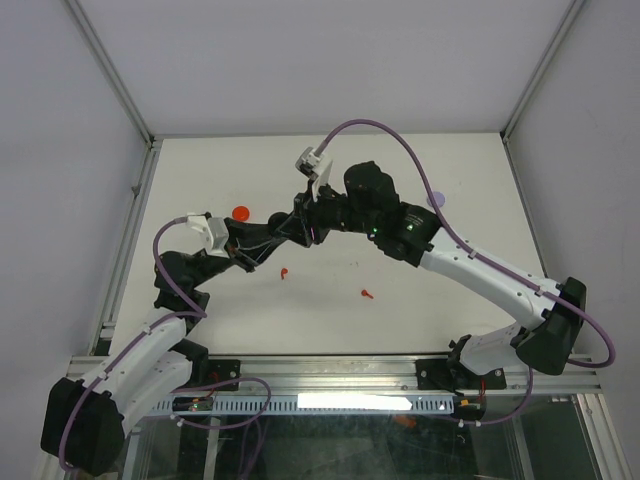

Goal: Insert the wireless bluetooth earbuds into the charging case
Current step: Place the earbud in the charging case.

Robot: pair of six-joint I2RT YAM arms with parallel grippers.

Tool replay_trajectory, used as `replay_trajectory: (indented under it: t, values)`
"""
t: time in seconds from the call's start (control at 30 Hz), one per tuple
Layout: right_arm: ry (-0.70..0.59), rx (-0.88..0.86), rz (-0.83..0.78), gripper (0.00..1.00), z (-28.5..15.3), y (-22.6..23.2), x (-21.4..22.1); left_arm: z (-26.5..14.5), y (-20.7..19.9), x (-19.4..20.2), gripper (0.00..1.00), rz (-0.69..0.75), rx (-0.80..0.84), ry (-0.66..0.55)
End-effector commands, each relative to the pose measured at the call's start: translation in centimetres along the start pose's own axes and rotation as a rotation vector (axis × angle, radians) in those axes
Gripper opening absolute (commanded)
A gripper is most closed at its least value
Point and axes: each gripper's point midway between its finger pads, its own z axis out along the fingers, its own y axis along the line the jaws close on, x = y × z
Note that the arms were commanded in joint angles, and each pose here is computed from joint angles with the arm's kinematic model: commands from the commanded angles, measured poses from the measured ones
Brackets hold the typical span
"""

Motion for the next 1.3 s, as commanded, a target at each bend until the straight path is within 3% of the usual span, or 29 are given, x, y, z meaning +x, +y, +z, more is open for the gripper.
replay_trajectory:
  t: [0.0,0.33,0.7,0.87,1.27]
  values:
    - [-0.059,-0.082,-0.078,0.39,-0.7,2.1,-2.7,0.4,-1.6,-2.0,0.03,0.038,0.1,-0.05]
    - [0.03,-0.161,-0.133,0.39,-0.2,2.9,-1.4,0.4,-4.0,-1.8,0.03,-0.002,0.261,-0.029]
    - [0.065,-0.213,-0.209,0.42,0.2,3.0,-0.5,0.2,-5.1,-1.9,0.03,-0.02,0.332,-0.021]
    - [0.049,-0.141,-0.207,0.47,-0.3,2.2,-1.3,0.4,-4.0,-2.2,0.02,-0.006,0.251,-0.05]
    - [-0.01,0.065,-0.025,0.58,-2.0,0.5,-3.7,0.5,-0.3,-2.1,0.0,0.036,0.031,-0.074]
